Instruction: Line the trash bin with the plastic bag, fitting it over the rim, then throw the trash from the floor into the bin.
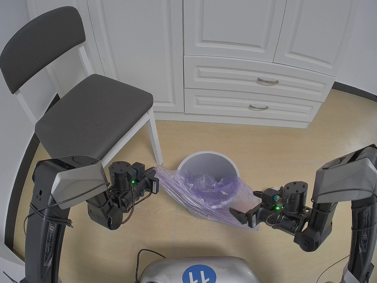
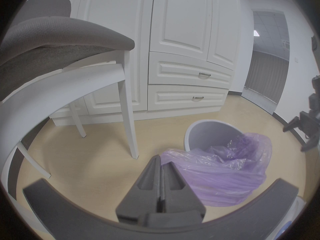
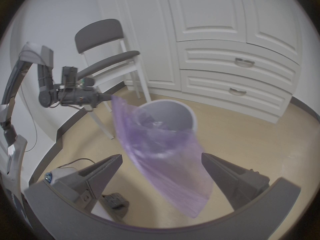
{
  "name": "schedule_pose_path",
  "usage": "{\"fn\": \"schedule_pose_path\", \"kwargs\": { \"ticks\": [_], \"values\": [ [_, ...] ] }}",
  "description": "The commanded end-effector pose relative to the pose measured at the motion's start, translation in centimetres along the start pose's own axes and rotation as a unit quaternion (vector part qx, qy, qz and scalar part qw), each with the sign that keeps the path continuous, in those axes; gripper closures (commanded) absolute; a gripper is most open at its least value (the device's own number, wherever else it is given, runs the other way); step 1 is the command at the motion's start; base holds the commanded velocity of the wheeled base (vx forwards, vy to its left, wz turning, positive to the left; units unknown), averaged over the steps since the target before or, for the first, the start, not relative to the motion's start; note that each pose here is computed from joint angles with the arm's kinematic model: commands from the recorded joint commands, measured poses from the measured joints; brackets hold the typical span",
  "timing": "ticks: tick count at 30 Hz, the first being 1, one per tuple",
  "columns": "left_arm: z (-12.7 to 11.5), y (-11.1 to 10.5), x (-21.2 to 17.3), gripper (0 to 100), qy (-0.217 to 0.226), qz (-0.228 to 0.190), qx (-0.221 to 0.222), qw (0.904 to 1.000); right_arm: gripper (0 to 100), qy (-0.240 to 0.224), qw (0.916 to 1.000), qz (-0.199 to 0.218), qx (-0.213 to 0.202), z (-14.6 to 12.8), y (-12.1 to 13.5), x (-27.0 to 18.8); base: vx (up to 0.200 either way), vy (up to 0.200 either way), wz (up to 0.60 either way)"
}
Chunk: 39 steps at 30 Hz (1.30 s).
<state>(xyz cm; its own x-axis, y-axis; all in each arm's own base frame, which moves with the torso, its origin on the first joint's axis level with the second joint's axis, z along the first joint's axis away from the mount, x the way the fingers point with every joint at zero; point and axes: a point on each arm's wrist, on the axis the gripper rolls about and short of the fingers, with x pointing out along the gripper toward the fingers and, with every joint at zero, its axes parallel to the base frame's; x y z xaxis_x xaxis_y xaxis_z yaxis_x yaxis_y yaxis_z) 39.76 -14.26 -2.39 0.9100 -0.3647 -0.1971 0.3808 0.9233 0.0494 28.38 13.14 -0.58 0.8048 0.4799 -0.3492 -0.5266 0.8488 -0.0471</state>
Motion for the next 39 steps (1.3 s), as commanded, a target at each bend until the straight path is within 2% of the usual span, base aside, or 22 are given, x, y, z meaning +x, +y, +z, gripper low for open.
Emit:
{"fn": "schedule_pose_path", "kwargs": {
  "ticks": [1, 5, 8, 10, 13, 17, 21, 27, 28, 31, 35, 39],
  "values": [
    [0.6, -0.3, 0.2, 100, -0.023, 0.000, -0.014, 0.9996, 0, -0.049, 0.9978, 0.033, -0.029, 2.5, 6.7, -0.3, 0.000, 0.000, 0.00],
    [0.7, -0.3, 0.0, 100, -0.023, 0.002, -0.020, 0.9995, 0, -0.075, 0.9947, 0.050, -0.049, 2.7, 8.9, 2.3, 0.000, 0.000, 0.00],
    [0.6, -0.3, -0.1, 100, -0.020, 0.002, -0.020, 0.9996, 0, -0.090, 0.9921, 0.010, -0.087, 2.6, 8.9, 4.4, 0.000, 0.000, 0.00],
    [0.6, -0.3, -0.1, 100, -0.019, 0.002, -0.020, 0.9996, 0, -0.068, 0.9915, -0.035, -0.105, 2.4, 8.6, 5.7, 0.000, 0.000, 0.00],
    [0.6, -0.4, -0.1, 100, -0.019, 0.001, -0.020, 0.9996, 0, -0.046, 0.9902, -0.079, -0.106, 3.3, 8.6, 7.1, 0.000, 0.000, 0.00],
    [0.6, -0.4, -0.1, 100, -0.020, 0.001, -0.020, 0.9996, 0, -0.040, 0.9895, -0.088, -0.108, 5.2, 9.2, 8.3, 0.000, 0.000, 0.00],
    [0.6, -0.4, -0.1, 100, -0.021, 0.002, -0.020, 0.9996, 0, 0.016, 0.9895, -0.085, -0.116, 6.9, 9.9, 7.9, 0.000, 0.000, 0.00],
    [0.6, -0.5, -0.2, 100, -0.020, 0.001, -0.019, 0.9996, 0, 0.062, 0.9902, -0.088, -0.089, 9.4, 10.7, 7.7, 0.000, 0.000, 0.00],
    [0.7, -0.4, -0.2, 100, -0.025, 0.001, -0.019, 0.9995, 0, 0.074, 0.9918, -0.083, -0.064, 10.3, 11.4, 7.5, 0.000, 0.000, 0.00],
    [0.6, -0.5, -0.2, 100, -0.026, 0.001, -0.019, 0.9995, 0, 0.104, 0.9909, -0.079, -0.032, 11.4, 12.1, 7.4, 0.000, 0.000, 0.00],
    [0.6, -0.5, -0.2, 100, -0.026, 0.001, -0.019, 0.9995, 0, 0.138, 0.9872, -0.079, -0.010, 11.8, 12.3, 7.6, 0.000, 0.000, 0.00],
    [0.5, -0.5, -0.1, 100, -0.024, 0.001, -0.019, 0.9995, 0, 0.170, 0.9820, -0.082, -0.001, 11.0, 12.4, 8.3, 0.000, 0.000, 0.00]
  ]
}}
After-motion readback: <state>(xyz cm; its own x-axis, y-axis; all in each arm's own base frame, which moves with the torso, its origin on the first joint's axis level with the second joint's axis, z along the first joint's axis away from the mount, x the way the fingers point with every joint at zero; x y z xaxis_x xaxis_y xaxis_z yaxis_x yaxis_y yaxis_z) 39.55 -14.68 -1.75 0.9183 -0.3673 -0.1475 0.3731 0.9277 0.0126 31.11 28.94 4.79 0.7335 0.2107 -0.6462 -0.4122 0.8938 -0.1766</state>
